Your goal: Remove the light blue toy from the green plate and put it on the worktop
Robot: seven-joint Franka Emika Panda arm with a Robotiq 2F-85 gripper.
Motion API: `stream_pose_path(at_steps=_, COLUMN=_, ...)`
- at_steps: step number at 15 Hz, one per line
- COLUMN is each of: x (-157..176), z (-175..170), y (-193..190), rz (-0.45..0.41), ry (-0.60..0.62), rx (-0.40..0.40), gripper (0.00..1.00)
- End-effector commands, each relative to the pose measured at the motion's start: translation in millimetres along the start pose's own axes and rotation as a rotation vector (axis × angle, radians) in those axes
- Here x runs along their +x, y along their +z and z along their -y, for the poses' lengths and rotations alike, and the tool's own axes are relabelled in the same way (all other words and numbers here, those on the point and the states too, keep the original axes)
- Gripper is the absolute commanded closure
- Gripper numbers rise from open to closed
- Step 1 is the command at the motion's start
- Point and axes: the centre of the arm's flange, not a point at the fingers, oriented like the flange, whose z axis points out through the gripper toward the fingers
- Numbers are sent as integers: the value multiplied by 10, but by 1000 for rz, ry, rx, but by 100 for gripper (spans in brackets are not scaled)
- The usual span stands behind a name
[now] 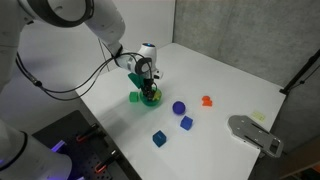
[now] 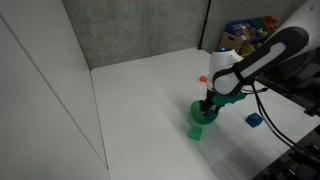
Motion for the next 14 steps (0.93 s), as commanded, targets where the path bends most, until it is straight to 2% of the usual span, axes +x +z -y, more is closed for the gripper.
stream_pose_path(at_steps=1, x=56, z=32, y=-52, rz=-7, ry=-24, rx=0, gripper=60)
stream_pose_path(at_steps=7, x=6, z=53, y=-435, rz=-14, ry=-41, rx=9, gripper=77)
stream_pose_path(at_steps=8, x=2, z=58, y=-542, rz=-18, ry=-47, rx=19, gripper=86)
stream_pose_path(at_steps=9, x=-1, z=58, y=-664, rz=-23, ry=-52, rx=27, gripper=99)
stream_pose_path(at_steps=12, x=6, z=51, y=-993, rz=-53, ry=-52, rx=39, gripper=100)
stream_pose_path(at_steps=14, x=-1, z=37, y=-1154, rz=-75, ry=-57, rx=38, gripper=97)
